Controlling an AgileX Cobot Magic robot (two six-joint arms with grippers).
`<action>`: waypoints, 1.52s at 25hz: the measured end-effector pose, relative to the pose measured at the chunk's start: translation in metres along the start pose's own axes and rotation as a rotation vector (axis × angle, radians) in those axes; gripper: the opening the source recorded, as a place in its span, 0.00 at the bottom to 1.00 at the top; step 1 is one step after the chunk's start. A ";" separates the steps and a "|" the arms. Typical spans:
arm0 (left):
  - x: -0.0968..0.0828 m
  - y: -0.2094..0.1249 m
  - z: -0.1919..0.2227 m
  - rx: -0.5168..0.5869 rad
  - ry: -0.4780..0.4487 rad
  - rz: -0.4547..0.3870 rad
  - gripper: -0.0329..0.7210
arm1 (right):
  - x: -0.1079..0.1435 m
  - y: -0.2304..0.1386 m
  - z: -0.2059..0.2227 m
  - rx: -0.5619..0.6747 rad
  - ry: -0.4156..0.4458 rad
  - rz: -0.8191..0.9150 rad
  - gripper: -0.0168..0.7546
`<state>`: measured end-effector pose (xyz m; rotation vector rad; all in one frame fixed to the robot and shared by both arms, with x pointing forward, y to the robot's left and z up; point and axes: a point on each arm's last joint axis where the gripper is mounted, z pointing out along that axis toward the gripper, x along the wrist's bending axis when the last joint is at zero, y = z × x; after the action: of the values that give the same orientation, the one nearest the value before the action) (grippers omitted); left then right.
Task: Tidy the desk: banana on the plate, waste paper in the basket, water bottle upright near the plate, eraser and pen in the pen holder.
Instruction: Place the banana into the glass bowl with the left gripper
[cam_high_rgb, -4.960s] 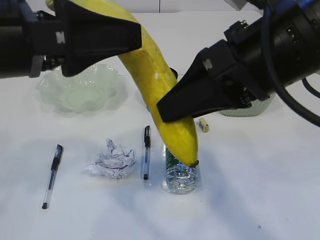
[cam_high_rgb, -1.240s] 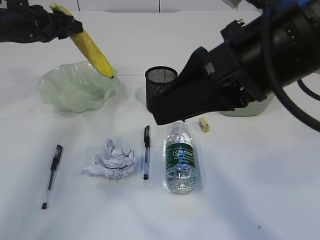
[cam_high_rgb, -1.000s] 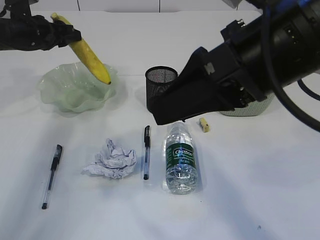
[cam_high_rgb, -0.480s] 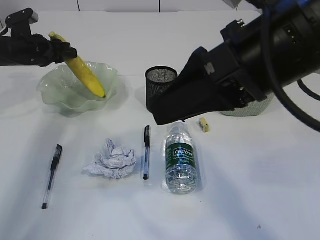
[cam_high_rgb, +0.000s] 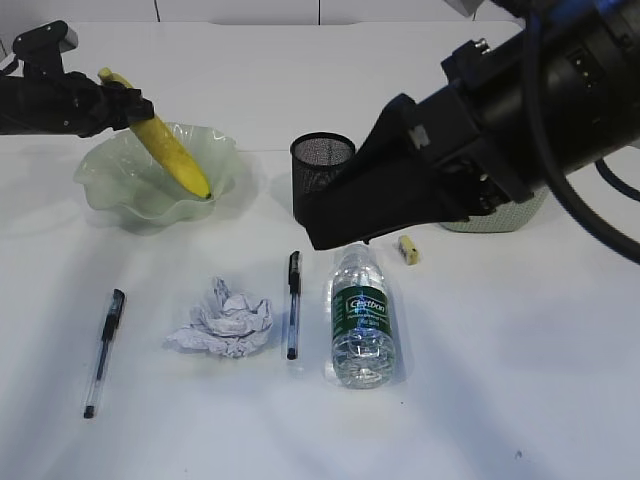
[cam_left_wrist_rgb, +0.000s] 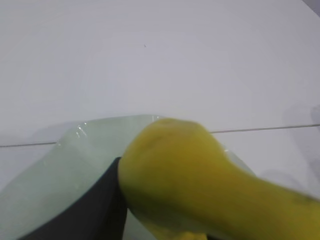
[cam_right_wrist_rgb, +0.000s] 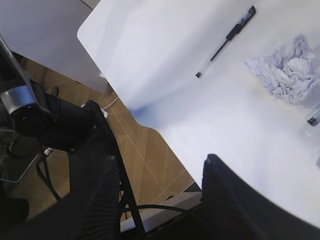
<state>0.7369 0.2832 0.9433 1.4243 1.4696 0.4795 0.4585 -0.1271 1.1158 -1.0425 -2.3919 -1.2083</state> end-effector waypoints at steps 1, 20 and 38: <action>0.000 0.000 0.000 0.000 0.000 0.000 0.44 | 0.000 0.000 0.000 0.000 0.000 0.000 0.54; -0.002 0.006 -0.004 -0.014 0.002 0.005 0.65 | -0.030 -0.017 -0.006 0.173 -0.342 0.082 0.54; -0.041 0.061 -0.058 -0.059 -0.047 0.153 0.62 | -0.079 -0.027 -0.045 0.200 -0.724 0.204 0.54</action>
<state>0.7123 0.2804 1.0338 1.4976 1.3055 0.5756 0.4923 -0.2109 1.0865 -1.8317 -2.7198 -0.5502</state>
